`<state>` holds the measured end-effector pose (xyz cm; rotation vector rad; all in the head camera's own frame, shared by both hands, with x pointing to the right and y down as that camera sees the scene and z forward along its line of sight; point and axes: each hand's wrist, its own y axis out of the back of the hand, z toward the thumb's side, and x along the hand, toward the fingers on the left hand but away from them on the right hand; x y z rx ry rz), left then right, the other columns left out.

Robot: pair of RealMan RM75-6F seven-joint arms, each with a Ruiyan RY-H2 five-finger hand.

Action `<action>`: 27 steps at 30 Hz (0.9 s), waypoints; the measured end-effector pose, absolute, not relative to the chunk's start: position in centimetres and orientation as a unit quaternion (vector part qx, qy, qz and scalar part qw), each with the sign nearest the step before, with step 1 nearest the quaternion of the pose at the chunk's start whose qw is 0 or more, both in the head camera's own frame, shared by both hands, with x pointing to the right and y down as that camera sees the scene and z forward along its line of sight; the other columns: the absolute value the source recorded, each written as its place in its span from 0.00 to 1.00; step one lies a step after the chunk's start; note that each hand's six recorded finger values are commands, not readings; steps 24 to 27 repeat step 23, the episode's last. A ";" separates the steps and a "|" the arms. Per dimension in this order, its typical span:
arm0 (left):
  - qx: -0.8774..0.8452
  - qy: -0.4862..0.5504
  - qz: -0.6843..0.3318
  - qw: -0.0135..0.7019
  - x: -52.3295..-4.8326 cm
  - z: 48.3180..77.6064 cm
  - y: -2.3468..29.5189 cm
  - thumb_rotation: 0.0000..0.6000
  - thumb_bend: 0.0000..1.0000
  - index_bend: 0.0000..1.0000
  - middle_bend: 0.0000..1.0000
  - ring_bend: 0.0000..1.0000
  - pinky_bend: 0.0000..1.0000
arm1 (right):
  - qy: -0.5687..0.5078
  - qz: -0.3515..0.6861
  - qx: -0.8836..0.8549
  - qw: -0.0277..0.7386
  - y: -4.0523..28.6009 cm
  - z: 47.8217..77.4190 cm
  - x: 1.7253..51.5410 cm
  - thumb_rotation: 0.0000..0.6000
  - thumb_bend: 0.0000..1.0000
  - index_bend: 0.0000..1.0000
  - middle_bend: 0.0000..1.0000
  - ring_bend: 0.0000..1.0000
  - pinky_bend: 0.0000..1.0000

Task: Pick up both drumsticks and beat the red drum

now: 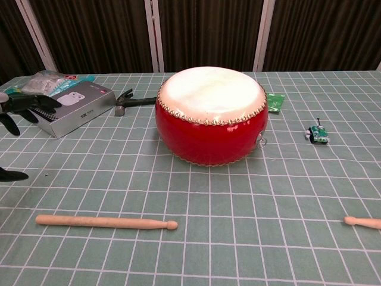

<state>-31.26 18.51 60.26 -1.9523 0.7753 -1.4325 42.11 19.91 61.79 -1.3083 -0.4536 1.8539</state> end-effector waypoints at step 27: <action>-0.648 0.409 -0.515 0.385 -43.1 55.2 22.1 1.00 0.10 0.00 0.00 0.00 0.07 | -0.456 0.558 -0.529 0.449 23.4 52.4 44.8 1.00 0.35 0.00 0.00 0.01 0.09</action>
